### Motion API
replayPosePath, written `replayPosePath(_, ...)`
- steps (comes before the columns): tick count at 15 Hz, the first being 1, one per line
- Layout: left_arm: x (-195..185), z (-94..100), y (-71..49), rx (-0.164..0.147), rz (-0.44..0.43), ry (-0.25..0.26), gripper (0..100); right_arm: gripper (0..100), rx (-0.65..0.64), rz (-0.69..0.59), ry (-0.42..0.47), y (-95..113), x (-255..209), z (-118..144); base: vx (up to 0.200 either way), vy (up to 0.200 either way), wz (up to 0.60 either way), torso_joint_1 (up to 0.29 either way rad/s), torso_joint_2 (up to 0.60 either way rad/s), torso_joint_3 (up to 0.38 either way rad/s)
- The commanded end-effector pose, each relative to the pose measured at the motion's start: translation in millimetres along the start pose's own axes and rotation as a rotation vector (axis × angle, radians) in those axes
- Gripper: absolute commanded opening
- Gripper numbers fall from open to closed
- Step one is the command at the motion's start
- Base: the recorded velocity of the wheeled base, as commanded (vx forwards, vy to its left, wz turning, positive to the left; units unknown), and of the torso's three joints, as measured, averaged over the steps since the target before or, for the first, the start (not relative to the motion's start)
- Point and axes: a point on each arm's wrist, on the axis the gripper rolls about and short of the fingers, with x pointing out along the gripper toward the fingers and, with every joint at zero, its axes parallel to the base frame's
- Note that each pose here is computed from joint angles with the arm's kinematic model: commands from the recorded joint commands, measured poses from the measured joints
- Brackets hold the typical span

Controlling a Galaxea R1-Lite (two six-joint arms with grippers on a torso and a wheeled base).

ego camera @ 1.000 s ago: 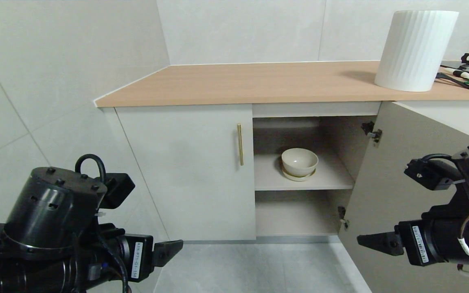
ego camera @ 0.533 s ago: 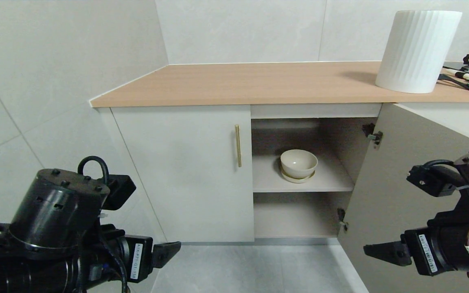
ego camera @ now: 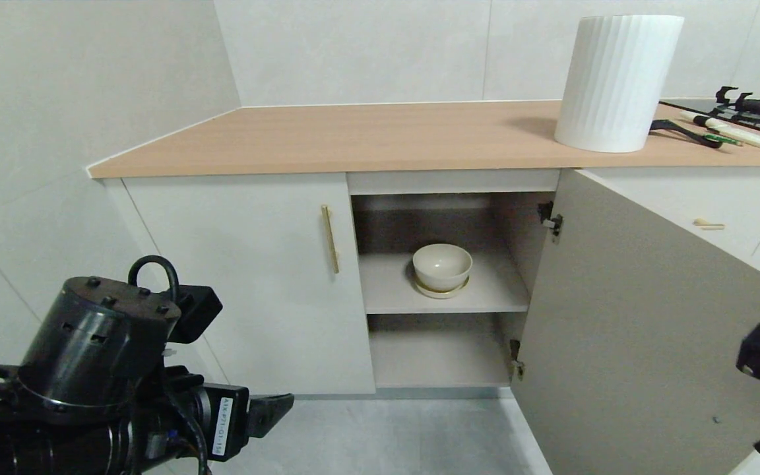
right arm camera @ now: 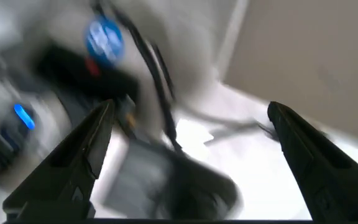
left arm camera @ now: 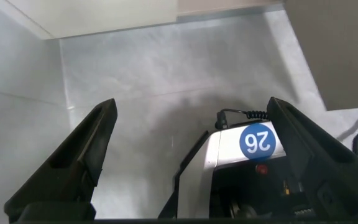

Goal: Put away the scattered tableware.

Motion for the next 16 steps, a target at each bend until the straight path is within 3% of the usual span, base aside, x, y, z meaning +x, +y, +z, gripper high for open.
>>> replayPosePath(1, 0.4, -0.1, -0.3, 0.001, -0.001, 0.002, 100, 100, -0.052, -0.007, -0.039, -2.5, -21.2, -21.0, 0.0, -0.2, 0.0, -0.002, 0.0, 0.002)
replayPosePath(5, 0.5, -0.5, -0.2, 0.001, -0.001, 0.004, 100, 100, -0.083, -0.024, -0.049, -4.9, -37.8, -33.2, 0.0, -0.05, 0.0, -0.001, 0.0, 0.002)
replayPosePath(7, 0.2, -0.4, 0.2, 0.0, 0.0, 0.002, 100, 100, -0.039, -0.171, -0.049, -10.9, -38.3, -32.9, 0.0, 0.0, 0.0, 0.0, 0.0, 0.0)
replayPosePath(8, 0.2, -0.4, 0.2, 0.0, 0.0, 0.002, 100, 100, -0.039, -0.171, -0.049, -10.9, -38.3, -32.9, 0.0, 0.0, 0.0, 0.0, 0.0, 0.0)
replayPosePath(13, 0.6, -0.4, 0.0, 0.0, -0.001, 0.004, 100, 100, 0.183, -0.342, 0.006, -37.5, -37.1, -18.9, 0.0, 0.0, 0.0, 0.0, 0.0, 0.0)
replayPosePath(16, 0.6, -0.4, 0.0, 0.0, -0.001, 0.004, 100, 100, 0.273, -0.413, -0.009, -56.8, -28.5, -9.2, 0.0, 0.0, 0.0, 0.0, 0.0, 0.0)
